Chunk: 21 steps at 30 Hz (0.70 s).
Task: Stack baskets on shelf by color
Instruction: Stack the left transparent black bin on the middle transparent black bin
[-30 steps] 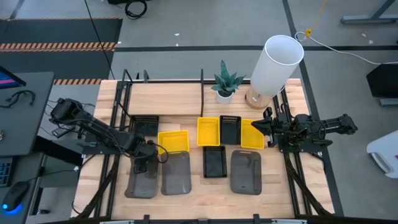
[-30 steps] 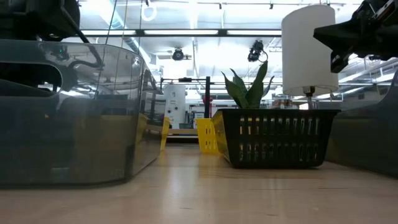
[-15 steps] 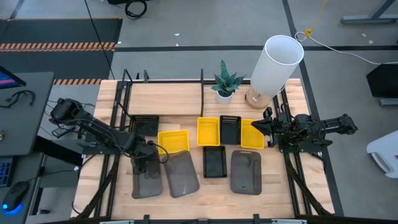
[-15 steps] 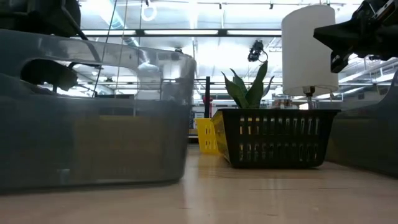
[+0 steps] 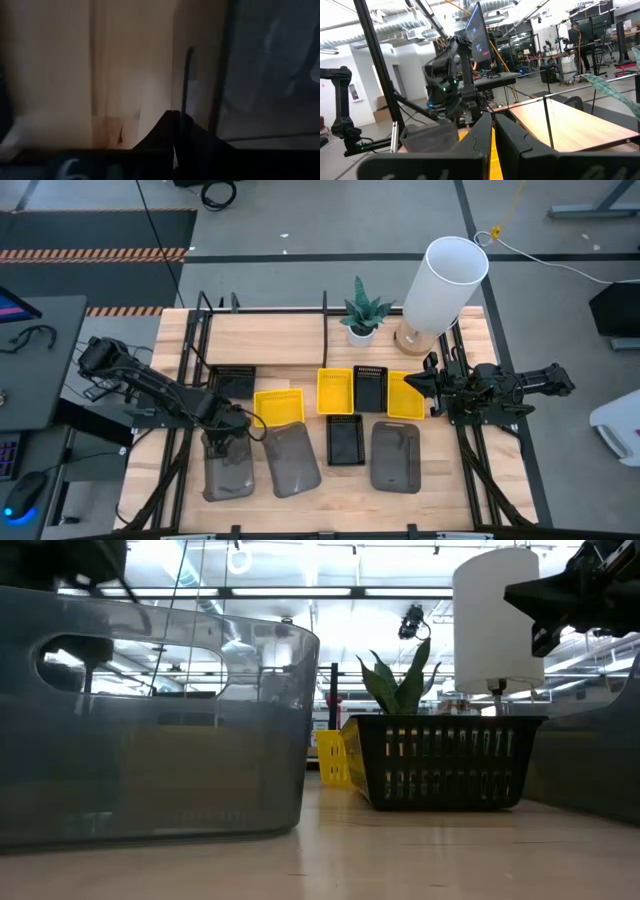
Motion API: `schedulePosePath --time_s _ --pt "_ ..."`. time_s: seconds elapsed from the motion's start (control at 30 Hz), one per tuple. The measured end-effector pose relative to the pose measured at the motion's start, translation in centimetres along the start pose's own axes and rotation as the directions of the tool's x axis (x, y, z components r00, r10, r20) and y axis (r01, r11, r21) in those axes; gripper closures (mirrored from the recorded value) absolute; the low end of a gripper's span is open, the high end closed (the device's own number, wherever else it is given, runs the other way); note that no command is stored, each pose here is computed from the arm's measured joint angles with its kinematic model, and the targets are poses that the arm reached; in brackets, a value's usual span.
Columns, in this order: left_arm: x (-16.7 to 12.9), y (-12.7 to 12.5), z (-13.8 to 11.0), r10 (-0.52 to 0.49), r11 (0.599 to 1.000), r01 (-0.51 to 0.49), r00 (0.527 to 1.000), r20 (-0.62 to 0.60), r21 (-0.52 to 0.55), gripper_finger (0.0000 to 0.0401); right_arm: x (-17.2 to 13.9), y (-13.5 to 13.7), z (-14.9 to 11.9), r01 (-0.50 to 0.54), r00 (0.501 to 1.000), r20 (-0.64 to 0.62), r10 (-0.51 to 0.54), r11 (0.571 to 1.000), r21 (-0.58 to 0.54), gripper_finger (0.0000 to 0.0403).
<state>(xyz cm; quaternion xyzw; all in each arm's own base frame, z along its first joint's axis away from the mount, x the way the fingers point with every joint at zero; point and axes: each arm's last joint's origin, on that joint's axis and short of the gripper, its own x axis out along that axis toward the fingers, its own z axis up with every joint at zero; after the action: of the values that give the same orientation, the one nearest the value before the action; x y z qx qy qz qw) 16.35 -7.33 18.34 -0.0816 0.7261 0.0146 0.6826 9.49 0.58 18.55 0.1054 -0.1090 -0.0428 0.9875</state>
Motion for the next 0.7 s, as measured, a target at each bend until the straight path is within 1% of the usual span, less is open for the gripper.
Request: schedulePosePath --time_s 0.2,0.4,0.57,0.7 --pt "-4.0 -0.7 0.5 0.038 0.999 -0.037 0.999 0.015 -0.034 0.0395 0.0 0.0 0.0 0.0 1.0 -0.001 0.0 1.0 0.0 0.0376" --pt "-7.8 -1.4 1.2 0.044 0.996 -0.035 0.993 0.113 -0.077 0.0395 0.0 0.0 0.0 -0.001 1.0 0.0 0.001 1.0 0.0 0.0376" --pt "-10.2 -2.0 1.9 0.022 0.993 0.005 0.973 0.229 -0.117 0.0395 0.0 0.0 0.0 -0.001 1.0 -0.001 0.001 1.0 0.0 0.0376" --pt "-11.2 -2.5 2.9 -0.024 0.983 0.083 0.942 0.336 -0.162 0.0395 0.0 0.0 0.0 0.0 1.0 0.0 0.0 1.0 0.0 0.0376"
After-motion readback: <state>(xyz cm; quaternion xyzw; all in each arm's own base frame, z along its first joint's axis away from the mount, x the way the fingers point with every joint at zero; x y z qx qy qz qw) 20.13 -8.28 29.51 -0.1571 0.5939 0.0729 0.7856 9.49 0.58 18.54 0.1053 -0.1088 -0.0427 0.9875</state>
